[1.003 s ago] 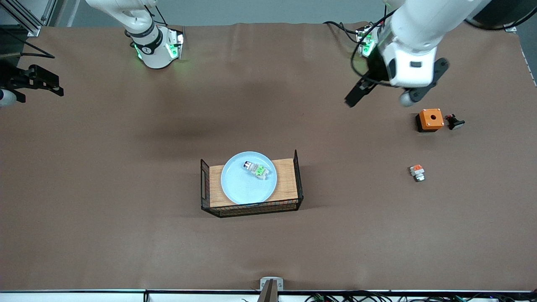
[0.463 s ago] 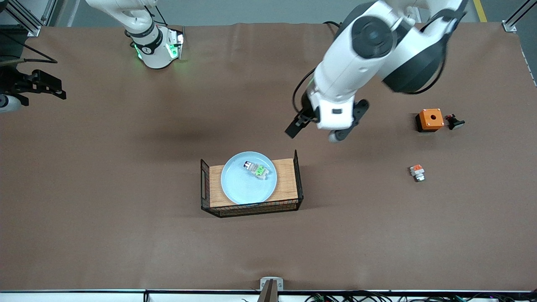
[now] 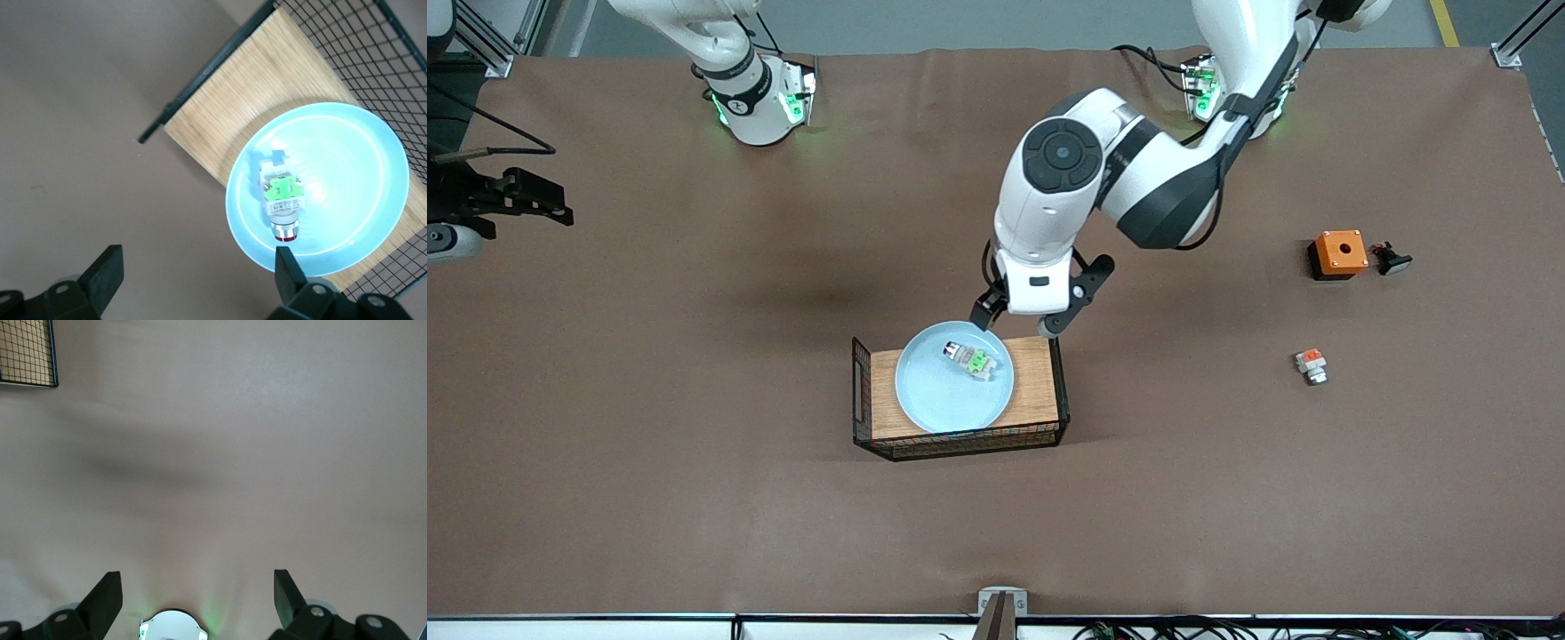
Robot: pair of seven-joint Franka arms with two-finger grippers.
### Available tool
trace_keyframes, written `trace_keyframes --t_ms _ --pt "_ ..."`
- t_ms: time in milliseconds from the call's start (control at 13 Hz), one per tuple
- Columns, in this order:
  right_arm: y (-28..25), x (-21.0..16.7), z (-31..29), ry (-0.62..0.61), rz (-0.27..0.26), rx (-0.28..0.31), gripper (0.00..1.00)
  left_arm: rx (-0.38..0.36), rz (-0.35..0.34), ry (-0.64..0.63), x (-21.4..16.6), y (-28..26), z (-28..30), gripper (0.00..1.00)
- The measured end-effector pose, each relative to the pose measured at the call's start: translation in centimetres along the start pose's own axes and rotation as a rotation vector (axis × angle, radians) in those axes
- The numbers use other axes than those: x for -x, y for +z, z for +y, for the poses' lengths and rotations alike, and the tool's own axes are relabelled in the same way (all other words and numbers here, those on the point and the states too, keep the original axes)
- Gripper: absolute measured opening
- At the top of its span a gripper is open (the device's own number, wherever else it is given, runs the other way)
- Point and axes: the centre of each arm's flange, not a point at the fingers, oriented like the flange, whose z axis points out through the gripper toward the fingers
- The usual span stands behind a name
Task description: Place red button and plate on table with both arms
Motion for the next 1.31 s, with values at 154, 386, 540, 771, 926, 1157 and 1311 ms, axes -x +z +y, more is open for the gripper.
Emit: trace_keyframes --t_ms 154,386,540,771,926,1157,1311 --pt "-0.1 -0.2 -0.3 -0.004 0.01 -0.021 1.0 0.033 -0.001 -0.008 -0.6 0.6 0.6 1.0" --pt "-0.3 -0.3 -0.9 -0.01 0.026 -0.074 1.0 0.082 -0.002 -0.016 -1.2 1.4 1.4 1.0" --pt "-0.2 -0.3 -1.0 0.03 0.024 -0.098 1.0 0.107 -0.006 -0.018 -1.3 2.2 2.0 1.0" --pt "0.1 -0.3 -1.7 0.179 -0.008 -0.139 1.0 0.118 -0.007 -0.014 -1.2 4.0 2.5 1.0" --pt "0.1 -0.3 -2.2 0.221 -0.017 -0.166 1.0 0.119 0.007 -0.005 -0.6 5.0 2.7 1.0" --pt "0.0 -0.3 -2.5 0.321 -0.025 -0.18 1.0 0.128 0.02 0.005 0.0 6.4 3.0 1.0" --pt "0.0 -0.5 -3.5 0.386 -0.034 -0.179 1.0 0.137 0.029 -0.001 -0.5 6.9 3.3 1.0"
